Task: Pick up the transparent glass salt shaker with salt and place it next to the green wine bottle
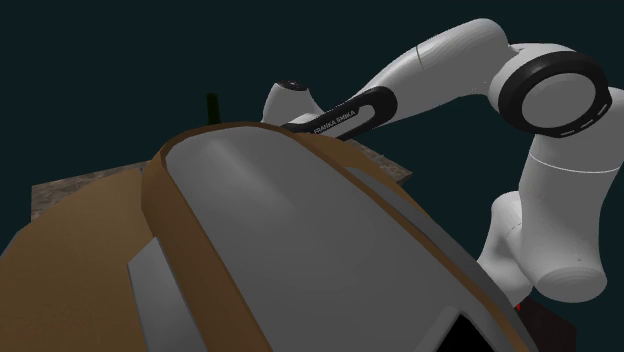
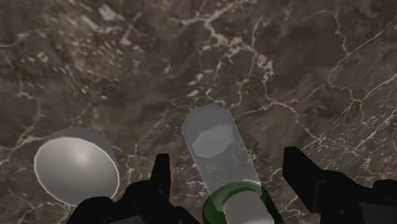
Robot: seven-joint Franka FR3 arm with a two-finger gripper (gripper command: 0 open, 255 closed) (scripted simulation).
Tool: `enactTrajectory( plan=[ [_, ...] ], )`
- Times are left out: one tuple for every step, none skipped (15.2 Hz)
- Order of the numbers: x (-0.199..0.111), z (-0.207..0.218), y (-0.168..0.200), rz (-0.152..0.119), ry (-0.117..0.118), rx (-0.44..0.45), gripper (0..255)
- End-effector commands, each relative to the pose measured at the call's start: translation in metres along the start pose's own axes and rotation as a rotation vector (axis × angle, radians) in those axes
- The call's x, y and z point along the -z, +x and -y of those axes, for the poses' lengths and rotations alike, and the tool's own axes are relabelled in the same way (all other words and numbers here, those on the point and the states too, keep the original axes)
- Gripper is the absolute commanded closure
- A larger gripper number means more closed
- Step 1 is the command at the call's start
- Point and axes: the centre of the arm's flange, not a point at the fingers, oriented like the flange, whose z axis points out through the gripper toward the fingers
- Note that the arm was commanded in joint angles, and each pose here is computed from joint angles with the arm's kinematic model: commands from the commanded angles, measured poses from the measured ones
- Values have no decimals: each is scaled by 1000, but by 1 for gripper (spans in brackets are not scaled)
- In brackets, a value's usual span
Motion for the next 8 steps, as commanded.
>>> enactTrajectory(
  plan=[
    [0,0,0,0,0,0,0],
    [0,0,0,0,0,0,0],
    [0,0,0,0,0,0,0],
    [0,0,0,0,0,0,0],
    [13,0,0,0,0,0,0],
    [26,0,0,0,0,0,0],
    [40,0,0,0,0,0,0],
    [50,0,0,0,0,0,0]
  ],
)
